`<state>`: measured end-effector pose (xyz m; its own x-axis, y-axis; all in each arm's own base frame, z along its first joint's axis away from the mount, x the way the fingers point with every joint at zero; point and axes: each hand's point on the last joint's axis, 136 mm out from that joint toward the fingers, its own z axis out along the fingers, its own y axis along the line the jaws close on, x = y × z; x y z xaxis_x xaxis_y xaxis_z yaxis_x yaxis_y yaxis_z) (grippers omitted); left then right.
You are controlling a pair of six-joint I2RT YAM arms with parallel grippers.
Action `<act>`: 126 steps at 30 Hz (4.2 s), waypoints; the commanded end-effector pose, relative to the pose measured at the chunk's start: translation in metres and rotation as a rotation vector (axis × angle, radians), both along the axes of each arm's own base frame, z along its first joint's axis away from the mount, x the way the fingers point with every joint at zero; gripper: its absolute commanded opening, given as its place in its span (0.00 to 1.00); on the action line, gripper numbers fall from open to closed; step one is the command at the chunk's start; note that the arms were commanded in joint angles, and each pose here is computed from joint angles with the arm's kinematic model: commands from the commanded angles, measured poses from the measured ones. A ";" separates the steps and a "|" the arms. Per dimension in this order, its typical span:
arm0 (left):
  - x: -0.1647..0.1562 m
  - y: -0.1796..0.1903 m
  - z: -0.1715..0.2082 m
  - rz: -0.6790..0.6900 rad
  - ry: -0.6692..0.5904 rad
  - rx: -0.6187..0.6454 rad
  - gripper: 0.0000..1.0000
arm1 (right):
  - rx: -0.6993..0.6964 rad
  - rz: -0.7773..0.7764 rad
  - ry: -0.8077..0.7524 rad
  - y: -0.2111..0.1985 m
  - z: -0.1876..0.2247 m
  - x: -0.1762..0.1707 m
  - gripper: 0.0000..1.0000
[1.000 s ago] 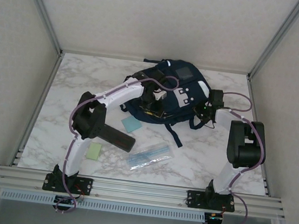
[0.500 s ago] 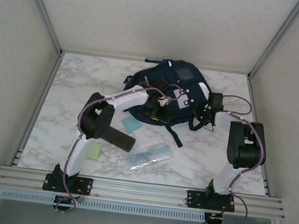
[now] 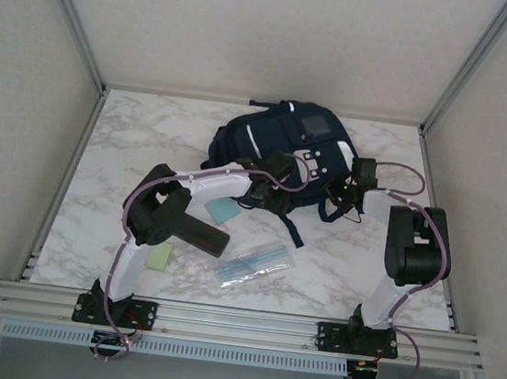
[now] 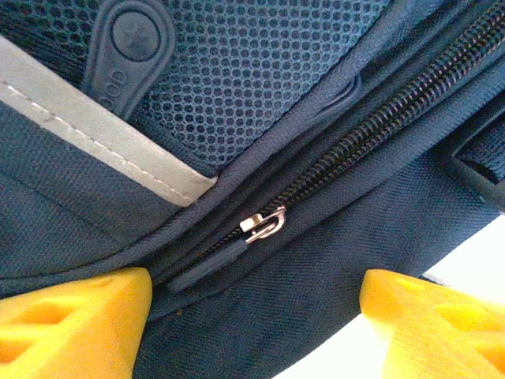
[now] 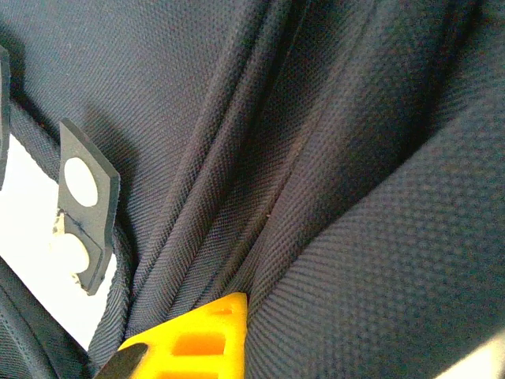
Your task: Pack the student bag
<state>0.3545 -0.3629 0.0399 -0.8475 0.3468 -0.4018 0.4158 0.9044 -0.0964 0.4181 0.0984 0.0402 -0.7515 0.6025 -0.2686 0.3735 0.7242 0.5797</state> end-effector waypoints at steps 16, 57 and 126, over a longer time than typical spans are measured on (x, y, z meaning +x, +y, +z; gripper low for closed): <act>-0.048 -0.053 0.017 -0.103 0.391 -0.294 0.61 | -0.017 -0.021 0.034 -0.009 -0.005 -0.009 0.02; -0.014 0.000 -0.020 0.032 0.350 -0.017 0.17 | -0.037 -0.017 0.029 -0.010 -0.001 -0.011 0.02; 0.020 0.134 0.040 0.196 0.217 0.280 0.00 | -0.149 -0.061 0.053 -0.042 0.000 -0.006 0.00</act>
